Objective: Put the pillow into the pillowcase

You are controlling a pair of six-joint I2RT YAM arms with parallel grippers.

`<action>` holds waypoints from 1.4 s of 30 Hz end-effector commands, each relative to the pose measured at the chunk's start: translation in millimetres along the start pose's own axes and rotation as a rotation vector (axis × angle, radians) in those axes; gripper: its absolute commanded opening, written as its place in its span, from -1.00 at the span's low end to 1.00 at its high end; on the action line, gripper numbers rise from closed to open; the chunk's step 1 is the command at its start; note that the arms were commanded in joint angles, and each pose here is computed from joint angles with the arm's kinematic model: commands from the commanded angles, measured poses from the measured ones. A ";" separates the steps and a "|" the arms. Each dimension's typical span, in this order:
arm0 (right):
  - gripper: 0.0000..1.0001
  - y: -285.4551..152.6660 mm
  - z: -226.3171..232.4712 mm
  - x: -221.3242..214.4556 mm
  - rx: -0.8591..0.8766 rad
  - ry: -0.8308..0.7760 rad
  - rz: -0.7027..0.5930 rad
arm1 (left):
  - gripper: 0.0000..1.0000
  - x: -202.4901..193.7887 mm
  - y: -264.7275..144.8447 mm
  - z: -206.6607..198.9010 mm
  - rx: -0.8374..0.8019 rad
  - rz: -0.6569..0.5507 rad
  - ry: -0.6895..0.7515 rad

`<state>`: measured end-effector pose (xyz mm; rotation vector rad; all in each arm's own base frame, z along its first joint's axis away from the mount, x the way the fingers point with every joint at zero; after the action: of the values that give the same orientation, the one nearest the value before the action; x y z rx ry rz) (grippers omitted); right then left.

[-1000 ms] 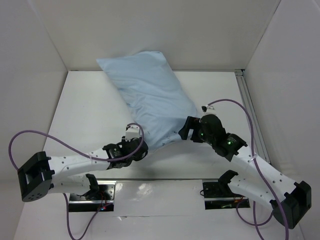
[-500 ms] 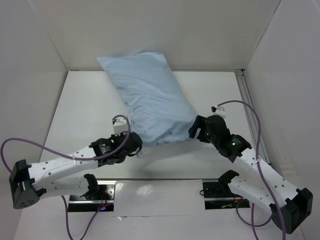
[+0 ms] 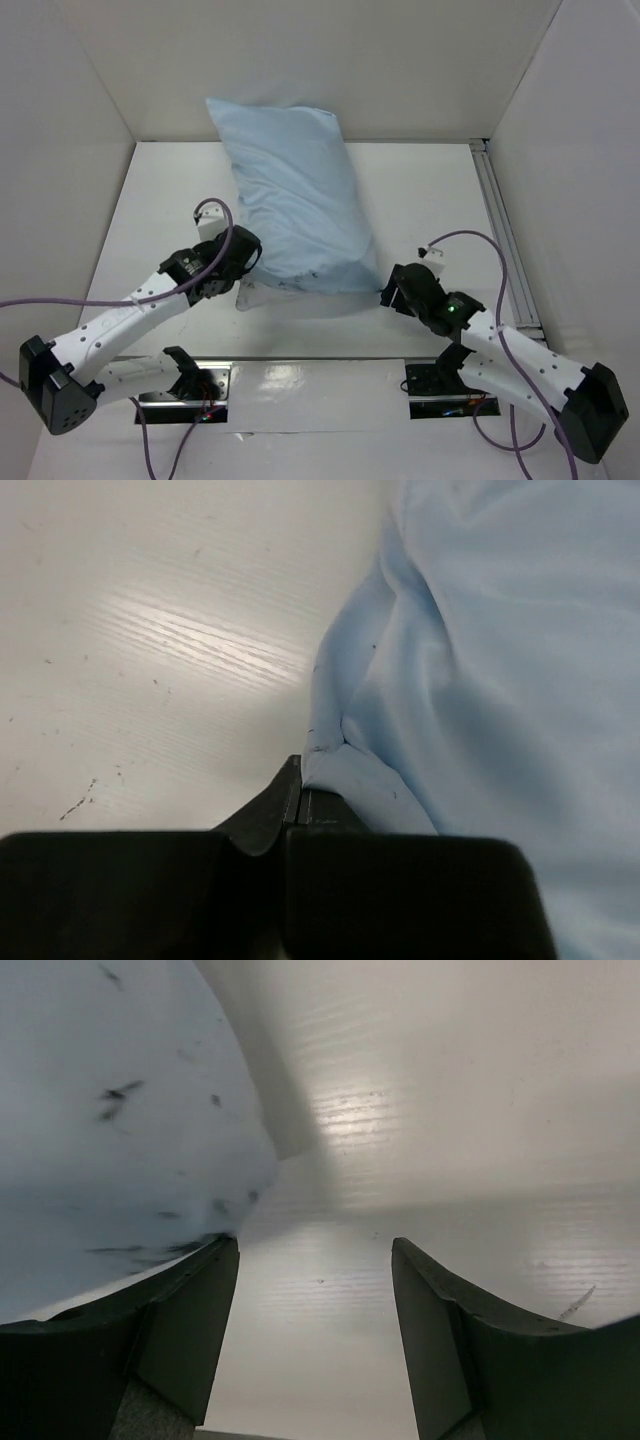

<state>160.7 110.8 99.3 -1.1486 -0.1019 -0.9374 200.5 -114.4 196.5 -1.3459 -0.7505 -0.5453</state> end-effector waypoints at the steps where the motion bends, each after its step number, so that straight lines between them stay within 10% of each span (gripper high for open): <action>1: 0.39 -1.3 9.0 7.2 0.128 0.081 -0.149 | -1.00 23.8 9.0 20.1 0.076 0.008 -0.051; 42: 0.26 -2.8 60.3 -34.8 0.525 -0.411 0.056 | -1.00 50.6 43.4 30.4 0.063 0.042 -0.079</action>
<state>141.9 163.8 83.7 -0.9177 -0.5128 -0.5062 247.0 -71.1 190.5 -1.3187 -0.7284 -0.3902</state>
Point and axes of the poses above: each gripper's point midway between its finger pads, its own y axis out along the fingers, its own z axis along the line the jaws close on, x = y × z, the point moved 5 cm from there along -y, back along the fingers, and after that the axes turned 14 degrees about y, right-handed, at the moved point
